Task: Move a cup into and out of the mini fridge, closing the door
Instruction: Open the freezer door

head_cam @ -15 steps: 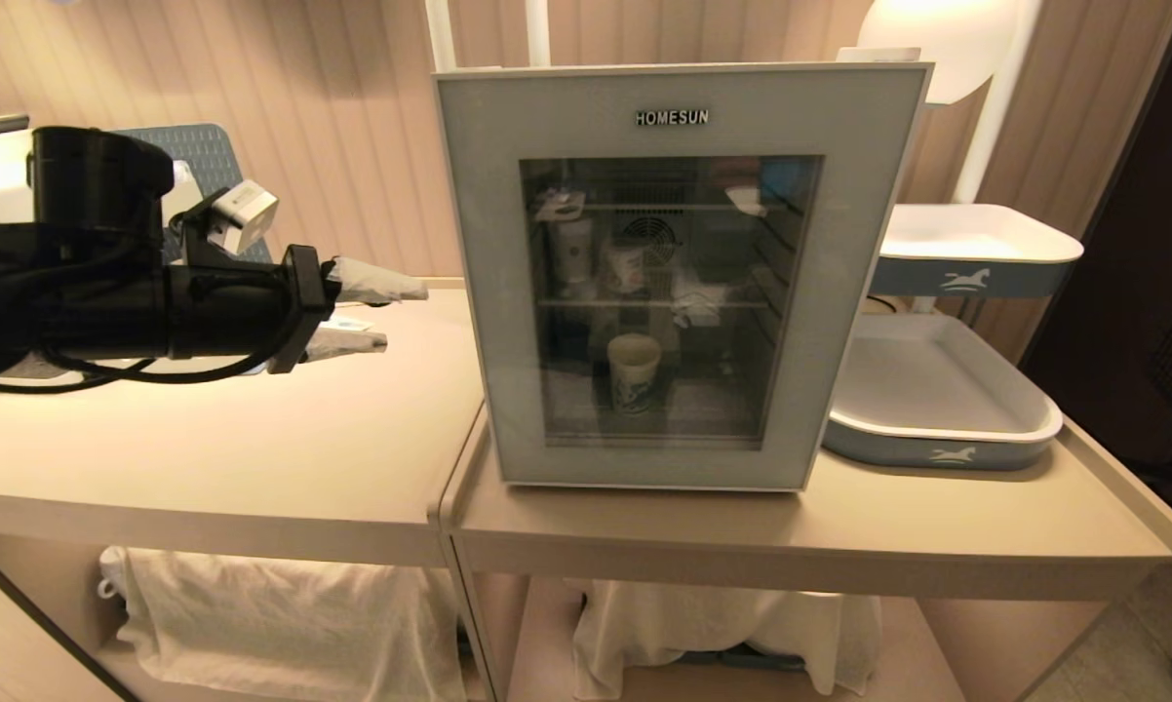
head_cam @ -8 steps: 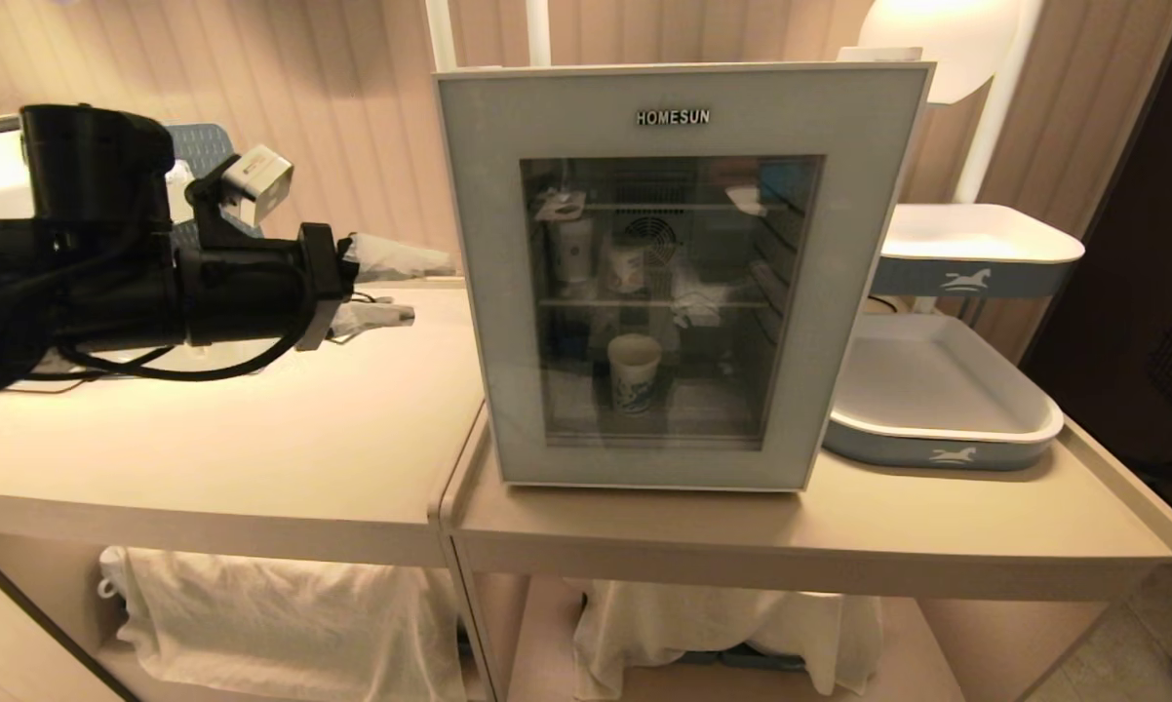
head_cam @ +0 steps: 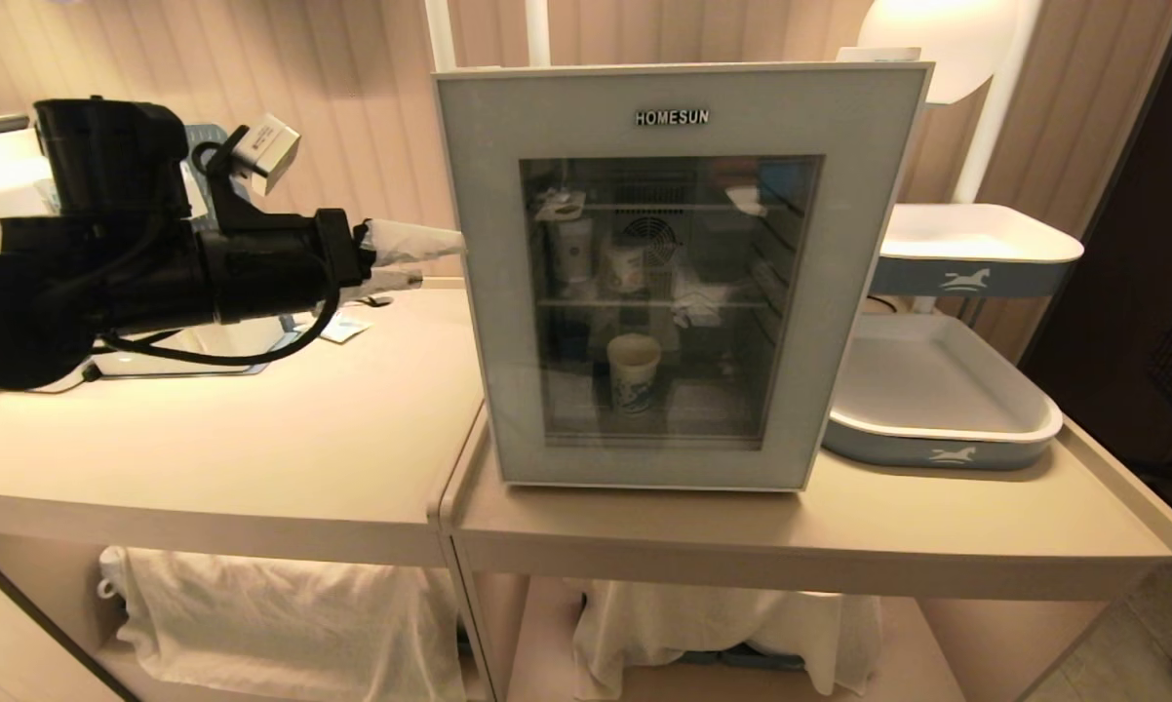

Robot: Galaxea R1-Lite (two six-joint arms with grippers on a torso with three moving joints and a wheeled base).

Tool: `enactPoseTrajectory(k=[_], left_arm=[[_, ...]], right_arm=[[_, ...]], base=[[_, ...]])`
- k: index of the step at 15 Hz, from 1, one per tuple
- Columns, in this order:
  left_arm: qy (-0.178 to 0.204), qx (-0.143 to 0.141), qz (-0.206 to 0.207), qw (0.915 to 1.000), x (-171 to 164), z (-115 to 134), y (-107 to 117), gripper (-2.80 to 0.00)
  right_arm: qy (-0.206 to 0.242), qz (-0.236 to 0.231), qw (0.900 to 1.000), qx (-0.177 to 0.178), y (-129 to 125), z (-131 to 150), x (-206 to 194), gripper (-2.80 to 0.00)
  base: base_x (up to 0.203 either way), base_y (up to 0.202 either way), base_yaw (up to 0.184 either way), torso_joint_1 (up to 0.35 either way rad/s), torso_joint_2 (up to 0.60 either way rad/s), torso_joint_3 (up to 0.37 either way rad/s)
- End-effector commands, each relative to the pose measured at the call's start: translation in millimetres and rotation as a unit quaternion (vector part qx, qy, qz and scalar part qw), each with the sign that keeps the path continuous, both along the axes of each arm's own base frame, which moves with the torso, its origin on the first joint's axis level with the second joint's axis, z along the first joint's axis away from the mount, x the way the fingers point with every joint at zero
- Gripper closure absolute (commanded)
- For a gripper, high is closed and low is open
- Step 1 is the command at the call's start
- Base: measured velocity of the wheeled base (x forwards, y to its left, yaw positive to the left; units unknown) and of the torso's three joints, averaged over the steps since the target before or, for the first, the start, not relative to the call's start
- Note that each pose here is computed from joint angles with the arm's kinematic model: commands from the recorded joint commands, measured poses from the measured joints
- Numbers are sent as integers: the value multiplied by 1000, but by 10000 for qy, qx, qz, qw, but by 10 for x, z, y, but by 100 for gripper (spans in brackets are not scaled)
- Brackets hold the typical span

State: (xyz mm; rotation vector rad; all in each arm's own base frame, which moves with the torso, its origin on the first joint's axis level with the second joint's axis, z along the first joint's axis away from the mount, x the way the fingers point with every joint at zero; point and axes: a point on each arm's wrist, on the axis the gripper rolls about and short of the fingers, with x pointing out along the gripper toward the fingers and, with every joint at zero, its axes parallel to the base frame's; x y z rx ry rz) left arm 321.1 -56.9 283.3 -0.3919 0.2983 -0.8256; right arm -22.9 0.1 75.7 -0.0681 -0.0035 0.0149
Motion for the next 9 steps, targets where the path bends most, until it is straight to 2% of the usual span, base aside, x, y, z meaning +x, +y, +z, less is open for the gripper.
enactPoseTrajectory(k=[1, 3, 5, 8, 9], left_arm=[[-80, 95, 39, 9999, 100, -35, 37, -280], [-348, 359, 111, 9987, 182, -34, 112, -280], [-372, 406, 130, 9984, 208, -53, 132, -280], [-477, 655, 135, 9966, 289, -149, 169, -280], [-406, 682, 132, 9968, 304, -198, 168, -280]], right_arm=[[4, 2, 10000, -2, 0, 1, 1, 0], [-4, 2, 10000, -5, 0, 2, 0, 0], [7, 2, 10000, -5, 0, -1, 1, 0], [3, 2, 10000, -5, 0, 1, 1, 0], [7, 2, 10000, -5, 0, -1, 1, 0]], base=[[0, 0, 0, 0, 0, 0], [0, 0, 0, 0, 0, 0], [0, 0, 0, 0, 0, 0], [0, 0, 0, 0, 0, 0], [0, 0, 0, 0, 0, 0]])
